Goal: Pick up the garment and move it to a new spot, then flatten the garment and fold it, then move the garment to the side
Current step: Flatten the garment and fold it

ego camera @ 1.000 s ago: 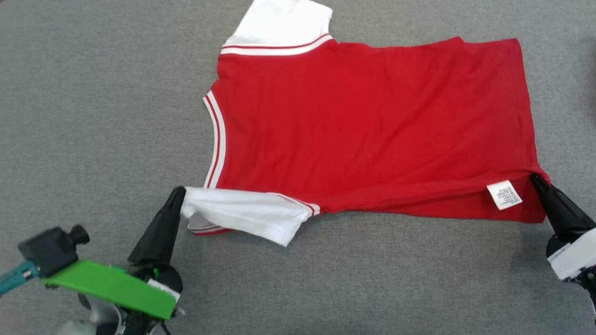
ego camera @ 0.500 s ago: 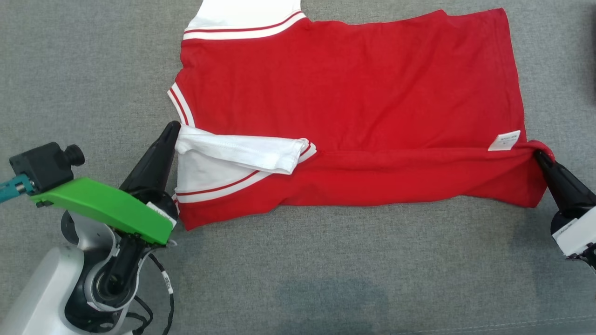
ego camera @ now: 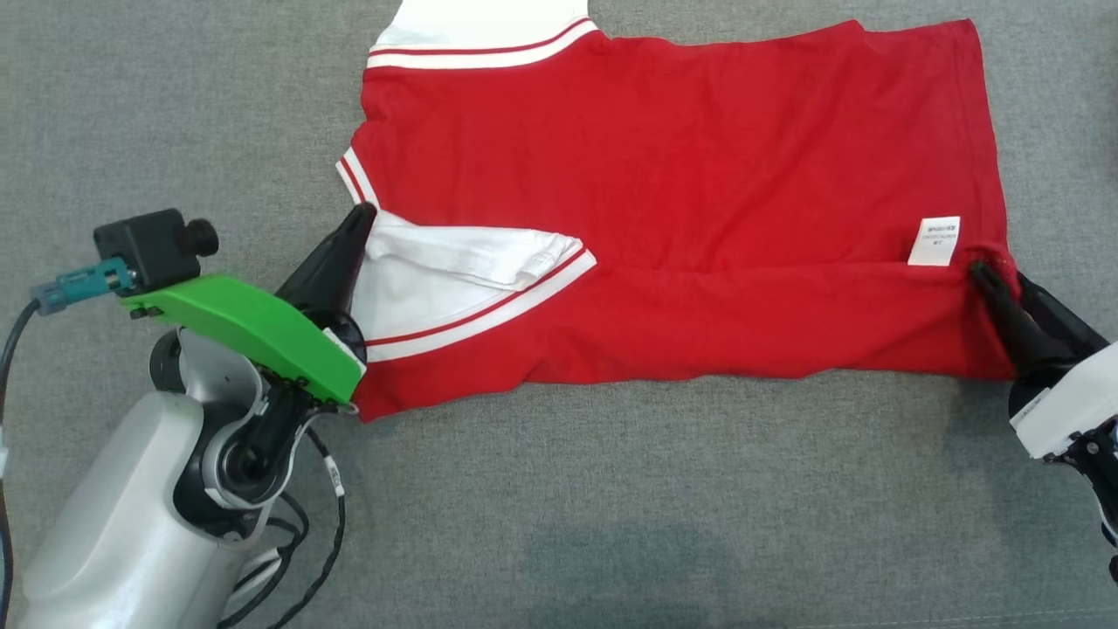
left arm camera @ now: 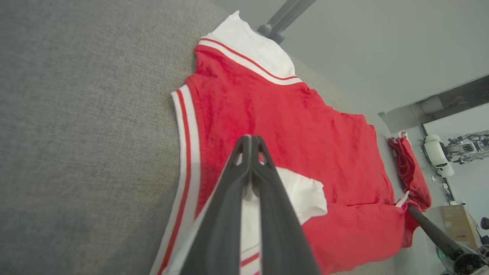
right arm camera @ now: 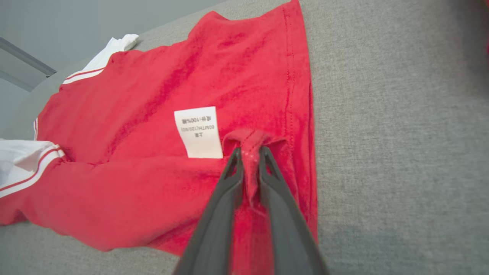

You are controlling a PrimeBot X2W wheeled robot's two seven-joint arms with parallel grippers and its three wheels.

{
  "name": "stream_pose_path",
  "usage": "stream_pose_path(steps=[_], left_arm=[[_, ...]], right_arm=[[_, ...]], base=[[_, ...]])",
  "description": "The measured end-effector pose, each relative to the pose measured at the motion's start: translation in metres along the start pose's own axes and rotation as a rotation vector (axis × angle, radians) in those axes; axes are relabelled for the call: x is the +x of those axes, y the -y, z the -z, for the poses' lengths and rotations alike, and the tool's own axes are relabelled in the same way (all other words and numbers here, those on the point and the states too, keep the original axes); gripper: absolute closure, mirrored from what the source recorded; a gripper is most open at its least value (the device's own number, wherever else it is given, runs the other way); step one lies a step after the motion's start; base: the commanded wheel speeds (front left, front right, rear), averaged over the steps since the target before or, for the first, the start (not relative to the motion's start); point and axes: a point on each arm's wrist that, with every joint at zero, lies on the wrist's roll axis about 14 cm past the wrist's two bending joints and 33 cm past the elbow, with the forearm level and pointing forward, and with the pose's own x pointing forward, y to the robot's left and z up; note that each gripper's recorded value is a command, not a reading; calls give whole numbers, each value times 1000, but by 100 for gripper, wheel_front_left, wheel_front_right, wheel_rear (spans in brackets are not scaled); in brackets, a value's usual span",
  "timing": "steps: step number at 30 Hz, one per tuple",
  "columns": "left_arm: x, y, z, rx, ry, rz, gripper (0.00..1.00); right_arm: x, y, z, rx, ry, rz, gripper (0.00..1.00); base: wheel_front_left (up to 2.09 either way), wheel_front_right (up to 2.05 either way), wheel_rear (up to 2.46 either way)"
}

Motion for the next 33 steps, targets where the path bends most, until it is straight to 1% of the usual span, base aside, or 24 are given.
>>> stream_pose_path(steps=[1, 2, 4, 6, 10, 12, 14, 15, 17, 19, 22, 24, 27, 29, 33], left_arm=[[1, 4, -4, 17, 18, 21, 0], [3, 7, -12, 11, 57, 33, 0], [4, 7, -17, 9, 83, 26, 0], [3, 6, -20, 39, 104, 30, 0], [0, 15, -21, 5, 127, 63, 0], [-5, 9, -27, 2, 165, 37, 0], [-14, -4, -22, -3, 182, -9, 0], [-19, -8, -15, -12, 176, -22, 0], [-31, -11, 7, -70, 141, -38, 0], [-46, -14, 33, -88, 74, -53, 0], [-65, -18, 61, -126, 1, -76, 0], [-72, -21, 64, -140, -6, -98, 0], [-77, -21, 71, -141, -42, -97, 0], [-79, -18, 80, -144, -87, -90, 0], [-76, -19, 90, -170, -135, -86, 0]], right_arm=[[0, -1, 0, 0, 1, -1, 0], [0, -1, -1, -4, 7, 2, 0], [-1, 0, -3, -11, 11, 6, 0], [-4, 0, -4, -13, 16, 10, 0], [-15, 1, -4, -23, 21, 22, 0], [-22, 2, -4, -29, 24, 28, 0], [-29, 2, -2, -33, 22, 36, 0], [-34, 2, 0, -35, 19, 38, 0], [-42, 2, 8, -35, -5, 43, 0], [-49, 2, 15, -36, -25, 50, 0], [-51, 4, 22, -31, -46, 59, 0], [-49, 5, 25, -28, -53, 64, 0], [-45, 9, 29, -20, -66, 78, 0], [-42, 16, 33, -35, -86, 95, 0], [-31, 22, 41, -25, -118, 109, 0]], base=[[0, 0, 0], [0, 0, 0], [0, 0, 0], [0, 0, 0], [0, 0, 0], [0, 0, 0], [0, 0, 0], [0, 0, 0], [0, 0, 0], [0, 0, 0], [0, 0, 0], [0, 0, 0], [0, 0, 0], [0, 0, 0], [0, 0, 0]])
